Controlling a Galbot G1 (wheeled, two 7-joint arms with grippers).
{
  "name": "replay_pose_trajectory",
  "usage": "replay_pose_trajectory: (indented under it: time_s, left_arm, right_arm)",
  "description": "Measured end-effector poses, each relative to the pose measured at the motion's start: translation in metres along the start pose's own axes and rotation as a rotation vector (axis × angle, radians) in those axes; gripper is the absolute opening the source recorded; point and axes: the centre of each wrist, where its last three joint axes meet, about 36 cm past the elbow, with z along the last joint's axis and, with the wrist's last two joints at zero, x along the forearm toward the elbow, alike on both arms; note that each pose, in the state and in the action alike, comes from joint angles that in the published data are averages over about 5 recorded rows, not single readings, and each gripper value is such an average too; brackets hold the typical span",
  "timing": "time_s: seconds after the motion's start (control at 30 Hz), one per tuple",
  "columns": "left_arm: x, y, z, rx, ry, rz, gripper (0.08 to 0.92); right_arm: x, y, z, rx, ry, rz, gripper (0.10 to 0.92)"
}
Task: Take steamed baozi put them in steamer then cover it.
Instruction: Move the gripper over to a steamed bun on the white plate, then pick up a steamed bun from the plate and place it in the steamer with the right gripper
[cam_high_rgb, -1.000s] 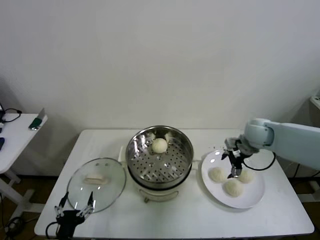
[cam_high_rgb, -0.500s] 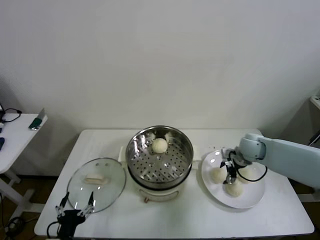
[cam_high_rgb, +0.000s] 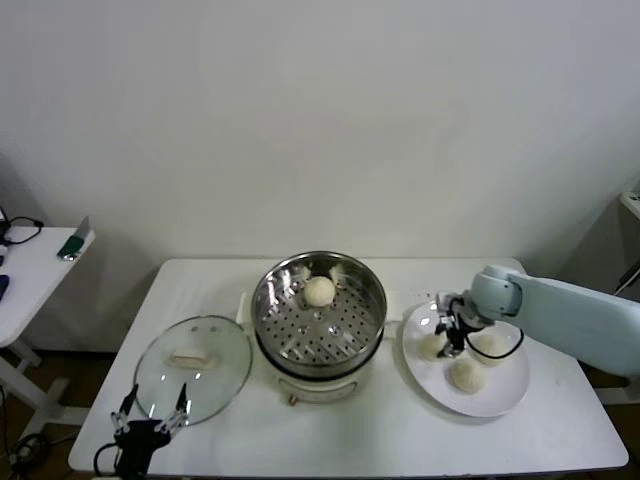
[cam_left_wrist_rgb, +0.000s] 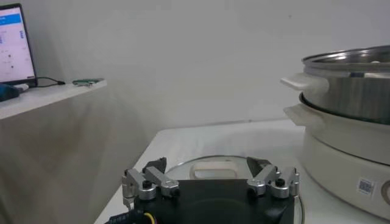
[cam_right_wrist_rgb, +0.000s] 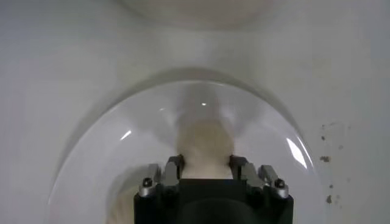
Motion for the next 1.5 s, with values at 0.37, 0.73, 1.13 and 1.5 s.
replay_pose_trajectory:
  time_s: [0.37,0.73,1.13,1.5]
  left_arm:
    - [-0.002,0.001,-0.002,-0.005,-0.006,0.004,0.823]
    - [-0.007,0.000,-0.003,-0.004,-0.010,0.015,0.823]
    - [-0.006,0.002,-0.010,-0.009,-0.021,0.011,0.823]
    - [-0.005,0.002,-0.012,-0.008,-0.025,0.008,0.823]
  right_arm:
    - [0.110,-0.045,-0.038,0.078,-0.059,0.051,0.475]
    - [0.241,-0.047,-0.160,0.177,-0.209,0.121,0.475]
    - [0.201,0.000,-0.275,0.283,-0.200,0.080,0.475]
    - [0.131,0.018,-0.321,0.290,-0.147,0.081,0.476]
